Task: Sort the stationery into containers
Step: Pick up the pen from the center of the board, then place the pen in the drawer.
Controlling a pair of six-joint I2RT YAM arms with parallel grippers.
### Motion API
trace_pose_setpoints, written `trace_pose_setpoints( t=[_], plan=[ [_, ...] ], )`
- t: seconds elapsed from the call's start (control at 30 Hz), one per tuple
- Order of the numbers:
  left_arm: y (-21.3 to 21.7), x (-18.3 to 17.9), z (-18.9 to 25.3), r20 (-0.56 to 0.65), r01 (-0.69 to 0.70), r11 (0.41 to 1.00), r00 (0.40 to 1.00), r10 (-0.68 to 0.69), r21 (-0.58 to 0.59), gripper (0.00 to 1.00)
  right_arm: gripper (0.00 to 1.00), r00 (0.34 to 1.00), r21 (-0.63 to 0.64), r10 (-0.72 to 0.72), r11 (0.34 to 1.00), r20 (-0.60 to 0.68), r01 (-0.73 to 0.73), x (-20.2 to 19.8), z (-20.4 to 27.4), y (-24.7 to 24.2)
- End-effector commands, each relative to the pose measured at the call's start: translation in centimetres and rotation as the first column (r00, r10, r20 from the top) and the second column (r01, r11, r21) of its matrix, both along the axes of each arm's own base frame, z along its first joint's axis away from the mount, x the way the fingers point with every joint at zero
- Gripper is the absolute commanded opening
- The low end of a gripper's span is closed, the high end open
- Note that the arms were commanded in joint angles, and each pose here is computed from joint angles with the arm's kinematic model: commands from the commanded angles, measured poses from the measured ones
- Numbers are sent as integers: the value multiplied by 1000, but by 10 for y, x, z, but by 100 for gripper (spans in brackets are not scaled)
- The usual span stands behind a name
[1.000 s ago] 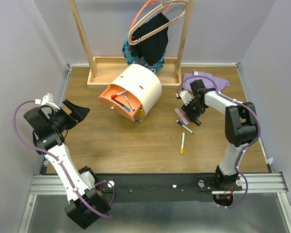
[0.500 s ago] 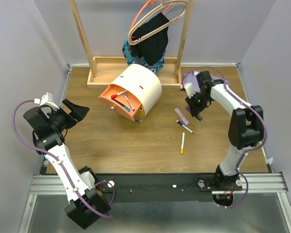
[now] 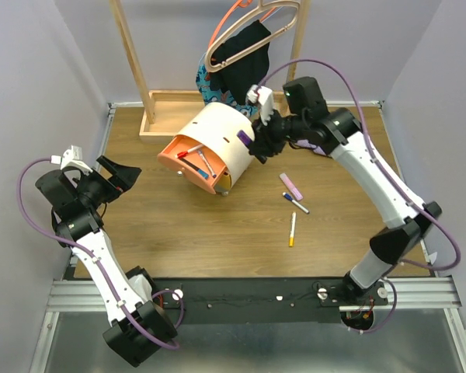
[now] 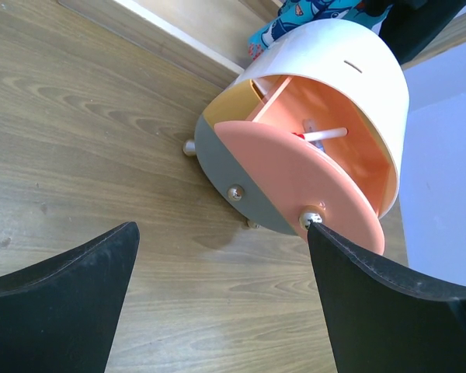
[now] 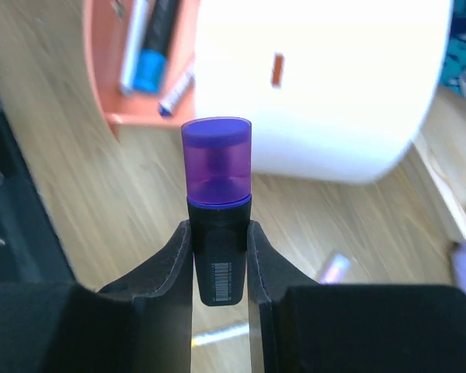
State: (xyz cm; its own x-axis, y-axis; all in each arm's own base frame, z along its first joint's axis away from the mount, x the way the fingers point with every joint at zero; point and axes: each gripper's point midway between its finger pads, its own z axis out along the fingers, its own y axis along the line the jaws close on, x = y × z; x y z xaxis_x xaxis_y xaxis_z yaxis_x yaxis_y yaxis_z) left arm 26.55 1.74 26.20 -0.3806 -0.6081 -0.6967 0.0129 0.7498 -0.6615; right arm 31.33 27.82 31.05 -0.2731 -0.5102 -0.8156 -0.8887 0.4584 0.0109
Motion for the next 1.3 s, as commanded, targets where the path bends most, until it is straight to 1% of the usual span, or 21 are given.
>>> trace_pose_setpoints(
  t=[0.0,0.03,0.1,0.17,0.23,0.57,0.67,0.7,0.77,0.8,0.83,0.9,0.97,1.03,1.07,1.1,1.13,1.17,1.2,1.23,1.27],
  plan=[
    [-3,1,7,30,12,1000,999,-12,6,99,19,993,122,8,993,-119,6,0,14,61],
    [-3,1,8,32,10,1000,999,-11,8,99,19,991,116,13,993,-135,2,4,5,73],
    [-4,0,8,34,14,1000,999,-14,11,99,19,992,141,34,990,-119,-17,6,14,91],
    [-5,-1,7,29,15,1000,999,-15,9,99,18,988,143,58,989,-145,-37,4,6,111],
    [-6,-2,8,28,17,1000,999,-17,11,99,18,988,154,79,986,-133,-58,1,10,124],
    [-8,-4,7,26,16,1000,1000,-17,8,99,18,981,156,102,985,-162,-77,1,-11,157],
    [-7,-3,6,23,14,1000,1000,-14,3,99,24,981,150,93,986,-172,-67,4,-18,164],
    [-8,-3,7,27,18,1000,999,-18,4,99,31,984,152,81,987,-161,-56,7,-15,164],
    [-7,-2,7,26,17,1000,1000,-17,4,99,40,984,149,76,988,-164,-52,9,-18,166],
    [-7,-2,7,26,18,1000,999,-18,4,99,46,984,155,78,987,-160,-53,8,-15,166],
    [-6,-2,7,26,17,1000,1000,-17,5,99,48,984,157,80,986,-157,-55,8,-13,166],
    [-6,0,7,26,17,1000,1000,-17,4,99,53,987,163,69,986,-142,-46,6,-4,161],
    [-6,0,7,27,17,1000,999,-17,-4,99,55,987,137,52,990,-149,-32,3,-8,154],
    [-5,2,8,33,18,1000,999,-18,-6,99,55,993,124,30,992,-110,-17,0,3,139],
    [-5,2,10,36,18,1000,999,-18,-4,99,56,994,84,23,996,-110,-14,-3,-8,131],
    [-4,3,10,37,17,1000,999,-17,-2,99,56,998,84,-12,996,-61,17,-5,9,116],
    [-4,3,12,40,18,1000,999,-18,-1,99,56,998,77,-39,996,-47,42,-4,12,105],
    [-4,4,13,44,18,1000,999,-19,3,99,56,995,33,-62,997,-72,65,-6,-7,93],
    [-4,4,13,41,18,1000,999,-18,0,99,56,993,23,-95,995,-71,97,-5,-7,78],
    [-4,4,14,44,20,1000,999,-20,3,99,56,987,22,-146,989,-69,148,1,-3,54],
    [-4,4,13,44,21,1000,999,-21,5,99,56,980,-9,-181,984,-89,181,3,-12,37]
  ],
)
